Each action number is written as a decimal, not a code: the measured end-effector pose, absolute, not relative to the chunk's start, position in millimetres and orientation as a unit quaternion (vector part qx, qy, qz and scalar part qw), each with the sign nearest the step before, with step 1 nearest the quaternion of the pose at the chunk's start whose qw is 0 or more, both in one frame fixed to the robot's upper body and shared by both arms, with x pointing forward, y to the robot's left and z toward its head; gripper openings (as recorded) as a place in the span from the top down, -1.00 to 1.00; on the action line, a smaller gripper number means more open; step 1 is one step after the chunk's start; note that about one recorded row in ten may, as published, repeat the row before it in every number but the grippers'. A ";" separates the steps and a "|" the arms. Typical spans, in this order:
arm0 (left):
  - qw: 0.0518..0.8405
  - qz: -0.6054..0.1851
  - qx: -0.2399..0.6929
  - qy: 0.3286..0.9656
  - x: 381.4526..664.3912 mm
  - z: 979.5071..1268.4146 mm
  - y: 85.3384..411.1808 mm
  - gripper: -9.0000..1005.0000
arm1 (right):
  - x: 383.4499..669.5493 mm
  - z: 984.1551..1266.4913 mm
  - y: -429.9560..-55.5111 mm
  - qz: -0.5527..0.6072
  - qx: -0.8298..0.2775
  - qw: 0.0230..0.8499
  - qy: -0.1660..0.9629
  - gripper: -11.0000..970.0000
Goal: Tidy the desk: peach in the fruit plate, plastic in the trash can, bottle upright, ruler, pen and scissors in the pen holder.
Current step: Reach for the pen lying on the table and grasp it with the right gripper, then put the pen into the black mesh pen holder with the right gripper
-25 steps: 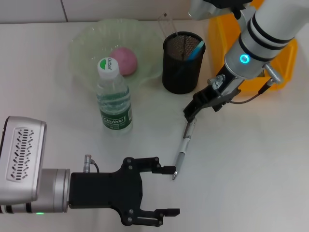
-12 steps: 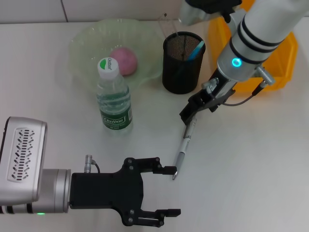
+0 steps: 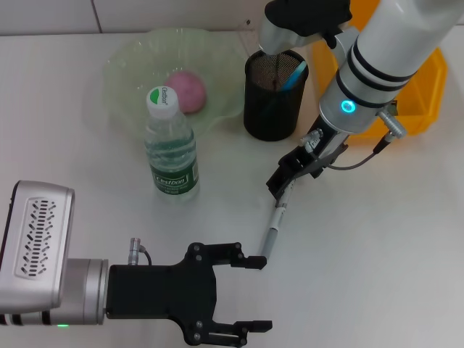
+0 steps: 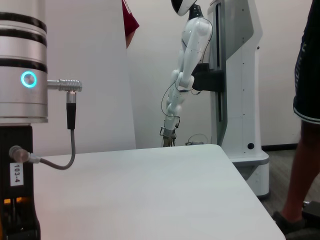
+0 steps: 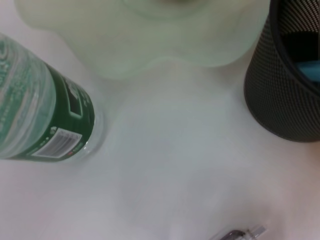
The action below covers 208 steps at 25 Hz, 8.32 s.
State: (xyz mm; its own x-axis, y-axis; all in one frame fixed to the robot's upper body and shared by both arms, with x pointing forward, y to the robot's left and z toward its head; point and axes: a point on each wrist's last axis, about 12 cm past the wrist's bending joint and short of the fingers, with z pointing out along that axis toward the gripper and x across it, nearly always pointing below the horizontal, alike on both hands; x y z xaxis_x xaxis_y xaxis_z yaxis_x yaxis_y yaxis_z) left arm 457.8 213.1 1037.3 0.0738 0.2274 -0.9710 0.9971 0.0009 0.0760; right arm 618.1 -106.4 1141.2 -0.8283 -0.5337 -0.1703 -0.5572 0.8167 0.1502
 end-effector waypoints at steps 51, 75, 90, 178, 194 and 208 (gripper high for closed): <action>0.458 -0.421 0.570 0.536 455.8 1036.4 213.7 -0.48 | 613.0 1131.6 -99.5 0.091 -0.305 0.056 0.946 -0.71; 0.458 -0.421 0.570 0.537 456.6 1036.6 213.5 -0.48 | 611.8 1128.1 -99.9 0.081 -0.311 0.052 0.946 -0.66; 0.457 -0.420 0.570 0.538 457.1 1036.5 213.5 -0.48 | 612.2 1126.0 -101.3 0.091 -0.301 0.056 0.947 -0.41; 0.457 -0.421 0.575 0.533 461.4 1039.2 210.1 -0.48 | 608.7 1116.3 -106.4 0.102 -0.279 0.028 0.954 0.58; 0.456 -0.422 0.573 0.534 460.7 1038.4 210.4 -0.48 | 609.6 1129.0 -105.8 0.123 -0.286 0.062 0.948 0.72; 0.474 -0.416 0.550 0.547 462.8 1037.6 216.2 -0.48 | 594.7 1206.6 -161.9 0.248 -0.271 0.491 0.790 0.70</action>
State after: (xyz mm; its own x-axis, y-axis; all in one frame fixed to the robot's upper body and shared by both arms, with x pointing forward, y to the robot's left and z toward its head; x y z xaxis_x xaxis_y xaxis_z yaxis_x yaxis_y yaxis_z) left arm 462.8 216.2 1037.6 0.0550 0.2071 -0.9768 0.9966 0.0482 0.0663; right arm 594.7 -161.9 1206.6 -0.3706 -0.1838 -0.9104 -0.6720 0.7297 0.1262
